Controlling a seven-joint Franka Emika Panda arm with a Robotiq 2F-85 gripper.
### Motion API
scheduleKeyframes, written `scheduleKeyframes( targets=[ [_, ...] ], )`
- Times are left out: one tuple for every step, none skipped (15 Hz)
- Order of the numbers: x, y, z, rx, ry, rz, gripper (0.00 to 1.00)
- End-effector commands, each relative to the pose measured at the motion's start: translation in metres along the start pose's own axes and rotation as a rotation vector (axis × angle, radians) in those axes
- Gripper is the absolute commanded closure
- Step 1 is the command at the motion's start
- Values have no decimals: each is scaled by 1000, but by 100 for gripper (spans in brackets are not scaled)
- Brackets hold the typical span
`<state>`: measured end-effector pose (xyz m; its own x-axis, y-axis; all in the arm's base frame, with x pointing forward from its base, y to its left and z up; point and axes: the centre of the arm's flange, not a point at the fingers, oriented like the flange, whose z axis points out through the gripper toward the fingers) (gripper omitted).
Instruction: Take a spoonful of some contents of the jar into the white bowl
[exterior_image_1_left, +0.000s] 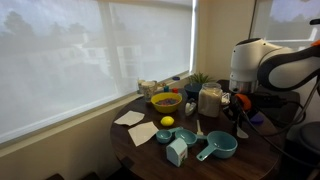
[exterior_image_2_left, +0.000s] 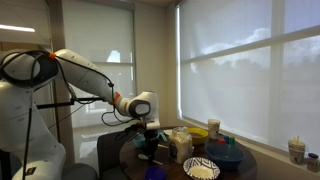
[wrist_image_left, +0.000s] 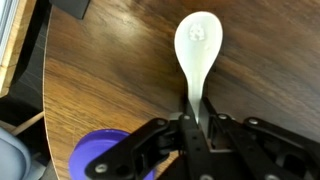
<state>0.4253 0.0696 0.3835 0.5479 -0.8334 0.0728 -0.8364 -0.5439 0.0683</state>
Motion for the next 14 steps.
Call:
scheduleKeyframes(
  targets=[
    [-5, -2, -1, 22, -2, -36, 62],
    [-6, -3, -7, 41, -7, -43, 61],
    [-7, -3, -13, 46, 5, -59, 56],
    [-8, -4, -20, 58, 10, -69, 49],
    [-8, -4, -29, 62, 18, -83, 42],
    [-8, -4, -37, 70, 24, -100, 34],
    [-8, -4, -45, 74, 33, -124, 28],
    [-8, -3, -54, 80, 38, -153, 20],
    [-7, -1, -64, 83, 49, -194, 14],
    [-6, 1, -74, 88, 57, -233, 8],
    [-5, 3, -83, 94, 63, -272, 2],
    [-3, 6, -94, 101, 67, -308, 0],
    [-2, 9, -103, 114, 74, -337, 0],
    [1, 14, -116, 119, 62, -369, 0]
  ],
)
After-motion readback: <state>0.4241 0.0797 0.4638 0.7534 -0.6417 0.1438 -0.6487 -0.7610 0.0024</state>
